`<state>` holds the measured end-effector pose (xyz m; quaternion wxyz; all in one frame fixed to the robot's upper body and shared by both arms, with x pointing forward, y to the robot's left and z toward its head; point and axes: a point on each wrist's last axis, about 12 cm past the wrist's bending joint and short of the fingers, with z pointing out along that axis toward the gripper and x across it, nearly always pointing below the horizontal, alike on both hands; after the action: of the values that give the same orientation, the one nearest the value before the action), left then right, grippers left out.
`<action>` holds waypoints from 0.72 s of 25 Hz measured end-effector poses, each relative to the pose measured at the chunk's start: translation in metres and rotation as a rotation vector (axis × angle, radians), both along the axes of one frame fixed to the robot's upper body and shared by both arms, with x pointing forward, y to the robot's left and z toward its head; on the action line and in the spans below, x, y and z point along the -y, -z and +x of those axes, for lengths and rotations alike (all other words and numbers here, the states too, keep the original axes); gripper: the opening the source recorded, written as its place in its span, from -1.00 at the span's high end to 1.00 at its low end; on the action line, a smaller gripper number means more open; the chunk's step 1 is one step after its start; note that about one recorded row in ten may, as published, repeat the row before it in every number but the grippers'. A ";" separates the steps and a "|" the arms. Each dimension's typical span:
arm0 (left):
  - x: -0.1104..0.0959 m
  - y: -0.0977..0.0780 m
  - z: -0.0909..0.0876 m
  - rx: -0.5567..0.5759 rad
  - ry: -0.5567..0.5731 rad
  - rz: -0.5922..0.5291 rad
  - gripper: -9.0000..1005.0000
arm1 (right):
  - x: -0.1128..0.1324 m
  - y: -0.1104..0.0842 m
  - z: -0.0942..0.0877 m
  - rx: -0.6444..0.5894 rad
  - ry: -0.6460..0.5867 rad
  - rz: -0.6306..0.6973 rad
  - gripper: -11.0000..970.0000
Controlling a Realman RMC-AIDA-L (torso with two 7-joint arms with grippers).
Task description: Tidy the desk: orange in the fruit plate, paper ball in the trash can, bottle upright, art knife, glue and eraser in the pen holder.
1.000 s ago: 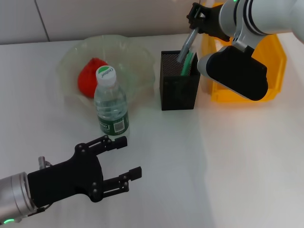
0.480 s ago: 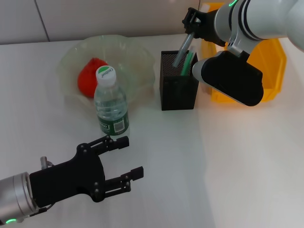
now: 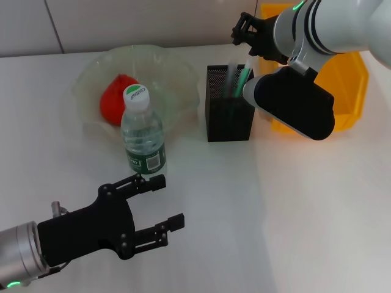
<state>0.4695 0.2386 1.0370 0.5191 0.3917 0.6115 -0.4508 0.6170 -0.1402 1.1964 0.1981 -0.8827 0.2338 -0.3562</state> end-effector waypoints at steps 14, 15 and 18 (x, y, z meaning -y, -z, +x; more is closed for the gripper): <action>-0.003 -0.004 0.001 0.017 0.007 -0.012 -0.53 | 0.052 -0.073 -0.014 -0.002 0.375 0.798 0.25; -0.004 -0.005 0.002 0.020 0.003 -0.012 -0.53 | 0.065 -0.071 -0.021 -0.048 0.410 0.899 0.23; -0.006 -0.006 0.003 0.024 -0.008 -0.013 -0.53 | 0.092 -0.052 -0.055 -0.244 0.449 1.182 0.20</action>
<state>0.4725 0.2449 1.0428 0.5306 0.3913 0.6037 -0.4481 0.5621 -0.2323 1.2481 0.5437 -0.5885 0.5905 -0.0971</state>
